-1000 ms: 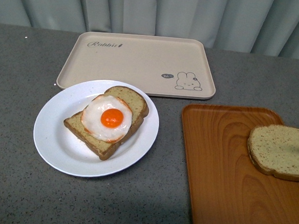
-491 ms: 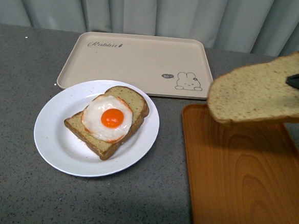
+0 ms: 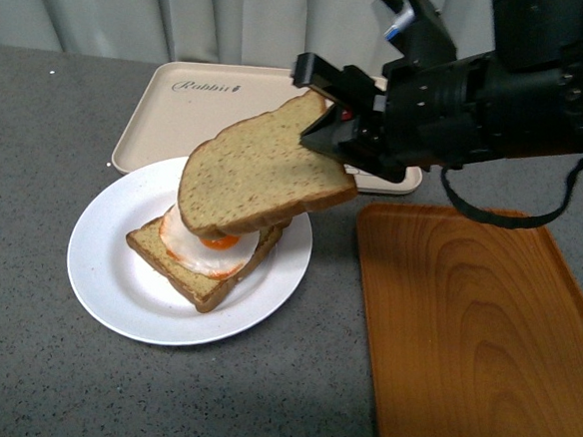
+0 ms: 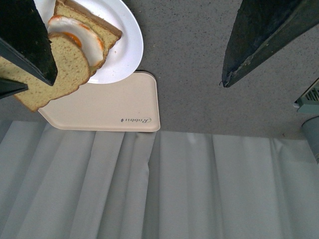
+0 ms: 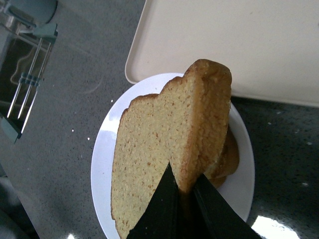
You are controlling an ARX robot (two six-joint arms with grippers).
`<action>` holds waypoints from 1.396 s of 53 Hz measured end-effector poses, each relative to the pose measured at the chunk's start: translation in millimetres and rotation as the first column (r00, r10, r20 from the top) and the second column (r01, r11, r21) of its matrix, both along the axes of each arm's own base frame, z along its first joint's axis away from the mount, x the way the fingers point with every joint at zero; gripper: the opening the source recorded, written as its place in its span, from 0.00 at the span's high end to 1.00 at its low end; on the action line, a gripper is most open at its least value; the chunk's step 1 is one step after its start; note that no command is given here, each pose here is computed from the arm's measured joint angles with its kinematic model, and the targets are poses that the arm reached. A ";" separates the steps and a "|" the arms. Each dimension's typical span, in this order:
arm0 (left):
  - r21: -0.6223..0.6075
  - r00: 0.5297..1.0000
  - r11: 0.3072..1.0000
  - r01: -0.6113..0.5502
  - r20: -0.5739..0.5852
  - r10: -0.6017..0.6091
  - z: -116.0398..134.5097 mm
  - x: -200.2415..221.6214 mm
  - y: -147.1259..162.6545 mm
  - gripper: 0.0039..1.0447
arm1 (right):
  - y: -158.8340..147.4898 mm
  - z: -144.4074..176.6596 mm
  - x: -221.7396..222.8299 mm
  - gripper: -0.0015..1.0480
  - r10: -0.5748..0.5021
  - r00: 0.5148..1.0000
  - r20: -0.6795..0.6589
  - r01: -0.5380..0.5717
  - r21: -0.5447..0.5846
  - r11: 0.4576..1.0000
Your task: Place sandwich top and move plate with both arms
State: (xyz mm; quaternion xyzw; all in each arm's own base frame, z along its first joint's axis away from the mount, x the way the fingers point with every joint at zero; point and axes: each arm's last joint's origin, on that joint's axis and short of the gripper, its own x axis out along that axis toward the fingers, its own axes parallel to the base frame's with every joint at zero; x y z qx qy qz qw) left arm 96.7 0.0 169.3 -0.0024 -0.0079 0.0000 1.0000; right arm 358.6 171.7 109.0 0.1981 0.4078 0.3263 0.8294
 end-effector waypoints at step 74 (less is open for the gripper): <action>0.000 1.000 1.000 0.000 0.002 0.000 0.1 -0.1 0.0 0.06 | -127.4 1.1 -79.9 0.30 -0.444 0.619 0.648 0.683 -0.164 0.712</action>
